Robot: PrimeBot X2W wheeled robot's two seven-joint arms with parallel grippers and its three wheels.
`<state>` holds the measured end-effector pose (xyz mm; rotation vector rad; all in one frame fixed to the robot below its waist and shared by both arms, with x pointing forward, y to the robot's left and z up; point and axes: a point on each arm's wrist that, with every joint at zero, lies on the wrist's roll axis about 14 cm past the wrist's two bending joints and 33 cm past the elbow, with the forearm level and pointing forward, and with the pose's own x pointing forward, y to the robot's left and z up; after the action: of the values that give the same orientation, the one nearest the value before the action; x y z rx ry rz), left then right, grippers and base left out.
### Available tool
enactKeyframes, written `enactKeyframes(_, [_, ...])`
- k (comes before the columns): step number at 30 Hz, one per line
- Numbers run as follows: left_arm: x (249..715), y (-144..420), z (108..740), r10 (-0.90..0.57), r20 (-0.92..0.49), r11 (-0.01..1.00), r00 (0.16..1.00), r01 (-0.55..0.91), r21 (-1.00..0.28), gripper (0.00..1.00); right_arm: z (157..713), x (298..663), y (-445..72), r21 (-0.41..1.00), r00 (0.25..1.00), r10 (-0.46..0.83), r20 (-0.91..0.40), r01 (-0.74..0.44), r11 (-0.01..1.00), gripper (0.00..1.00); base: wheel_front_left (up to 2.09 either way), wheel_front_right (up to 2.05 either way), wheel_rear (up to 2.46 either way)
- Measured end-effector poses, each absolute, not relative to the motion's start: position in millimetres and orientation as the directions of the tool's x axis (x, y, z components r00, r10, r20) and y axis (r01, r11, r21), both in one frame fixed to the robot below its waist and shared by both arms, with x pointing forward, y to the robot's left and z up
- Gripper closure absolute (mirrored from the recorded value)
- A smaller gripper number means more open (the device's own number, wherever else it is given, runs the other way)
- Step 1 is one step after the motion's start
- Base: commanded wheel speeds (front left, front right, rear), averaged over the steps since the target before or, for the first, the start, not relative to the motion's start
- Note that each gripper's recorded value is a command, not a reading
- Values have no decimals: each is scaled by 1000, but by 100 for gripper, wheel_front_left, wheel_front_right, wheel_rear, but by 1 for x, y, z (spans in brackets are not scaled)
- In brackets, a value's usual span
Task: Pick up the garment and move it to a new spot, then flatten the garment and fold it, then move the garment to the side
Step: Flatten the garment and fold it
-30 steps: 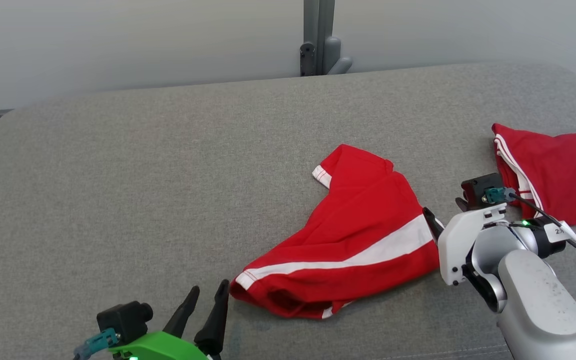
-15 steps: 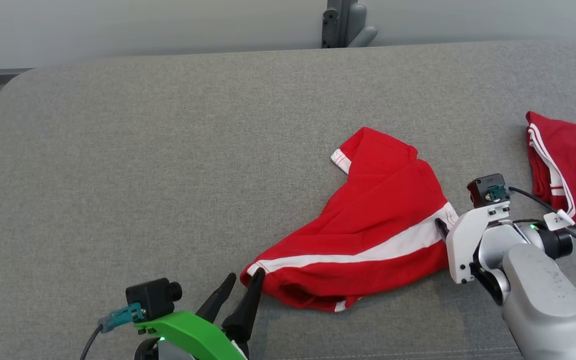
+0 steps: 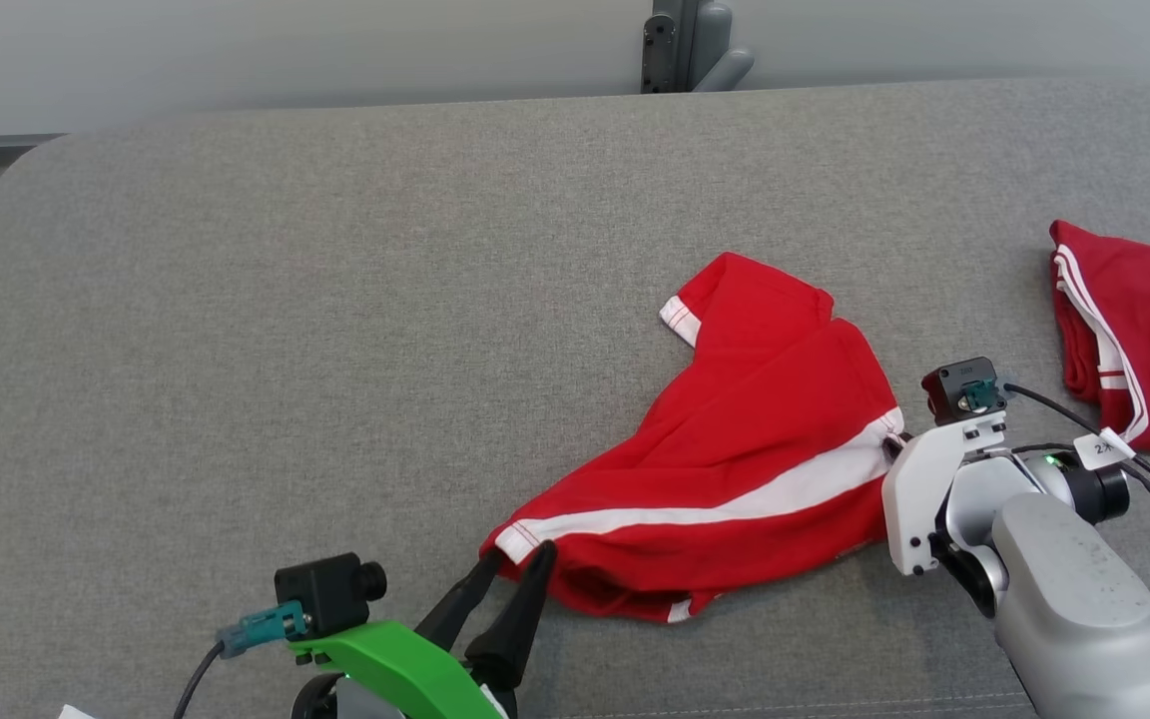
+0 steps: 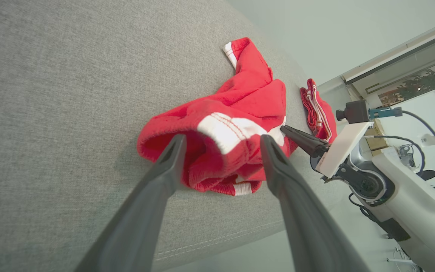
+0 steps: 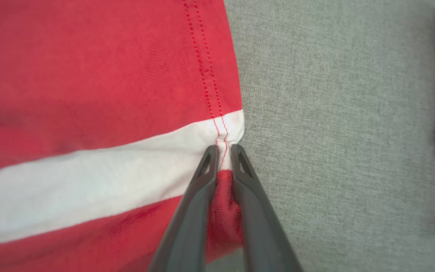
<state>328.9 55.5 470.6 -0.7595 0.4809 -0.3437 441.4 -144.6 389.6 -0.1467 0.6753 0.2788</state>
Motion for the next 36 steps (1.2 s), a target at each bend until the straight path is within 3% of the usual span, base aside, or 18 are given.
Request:
enactKeyframes(2, [329,54,473,-467,-283,675,838,130,-726,0,389,441,-145,-41,745,206,-634,-299,953,96,0,0,0])
enactKeyframes(4, [328,53,475,-471,-280,671,836,134,-729,0,389,440,-145,-37,746,207,-633,-296,954,100,0,0,0])
enactKeyframes(16, [322,49,482,-495,-271,658,826,152,-737,0,389,438,-147,-47,754,207,-623,-301,952,100,0,0,0])
enactKeyframes(33, [334,55,472,-484,-284,577,828,58,-815,0,387,438,-149,-57,755,211,-620,-312,948,100,0,0,0])
enactKeyframes(34, [334,52,472,-495,-283,573,822,64,-817,50,387,438,-149,-57,756,211,-620,-312,948,100,0,0,0])
enactKeyframes(35, [334,49,472,-504,-282,572,816,71,-817,84,387,438,-149,-57,756,211,-619,-311,949,100,0,0,0])
enactKeyframes(36, [334,45,471,-515,-280,572,810,81,-816,100,388,439,-149,-57,758,212,-617,-312,948,100,0,0,0])
